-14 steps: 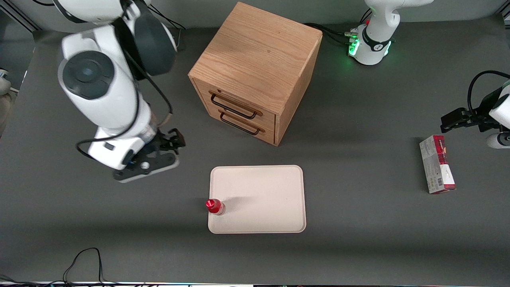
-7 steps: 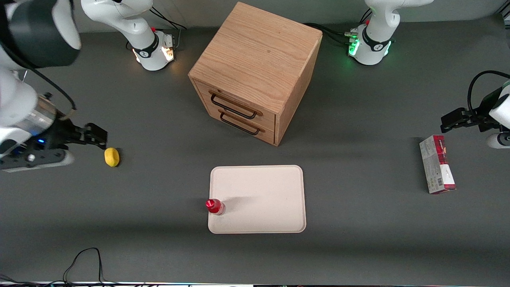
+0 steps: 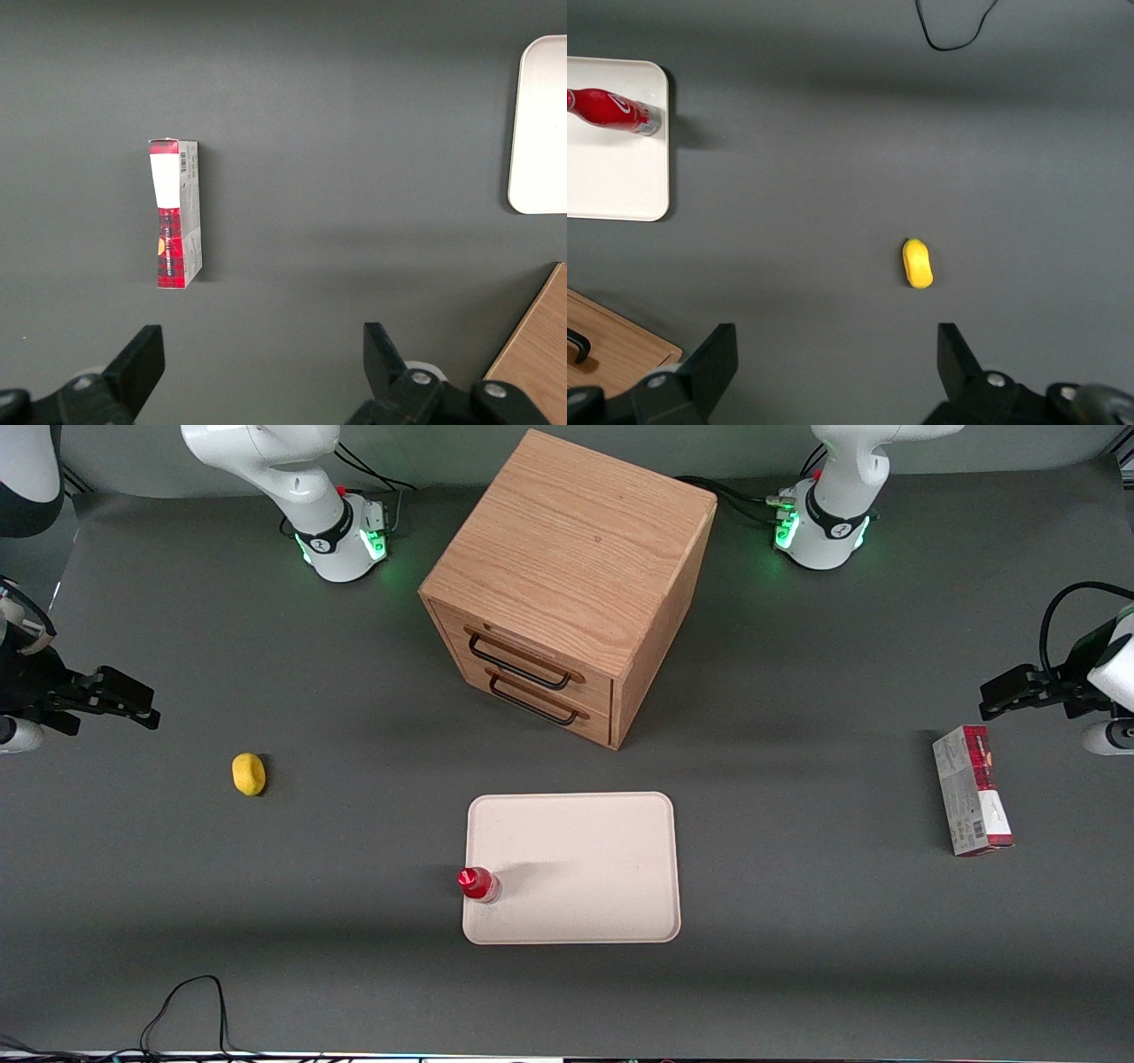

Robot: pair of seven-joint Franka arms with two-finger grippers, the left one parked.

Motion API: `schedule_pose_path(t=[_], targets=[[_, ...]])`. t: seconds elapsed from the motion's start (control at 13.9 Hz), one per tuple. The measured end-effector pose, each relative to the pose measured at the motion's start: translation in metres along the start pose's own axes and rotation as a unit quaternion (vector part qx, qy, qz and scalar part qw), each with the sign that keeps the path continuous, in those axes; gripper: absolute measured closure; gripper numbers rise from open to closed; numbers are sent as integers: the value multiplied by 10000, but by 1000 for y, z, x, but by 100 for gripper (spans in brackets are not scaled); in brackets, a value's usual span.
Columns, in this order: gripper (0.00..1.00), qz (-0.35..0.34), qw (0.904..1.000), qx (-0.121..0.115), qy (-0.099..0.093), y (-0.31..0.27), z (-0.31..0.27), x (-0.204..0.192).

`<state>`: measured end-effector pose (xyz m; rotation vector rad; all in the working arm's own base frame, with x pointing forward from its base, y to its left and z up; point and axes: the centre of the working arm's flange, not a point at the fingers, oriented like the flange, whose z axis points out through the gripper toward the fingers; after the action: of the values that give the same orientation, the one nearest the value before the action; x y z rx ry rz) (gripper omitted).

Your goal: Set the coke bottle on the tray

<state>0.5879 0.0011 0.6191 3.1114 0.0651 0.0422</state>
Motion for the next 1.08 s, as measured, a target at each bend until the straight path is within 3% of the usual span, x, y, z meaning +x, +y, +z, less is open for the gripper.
schedule_pose_path(t=[1.08], targets=[[0, -89, 9997, -140, -153, 6, 14, -6]])
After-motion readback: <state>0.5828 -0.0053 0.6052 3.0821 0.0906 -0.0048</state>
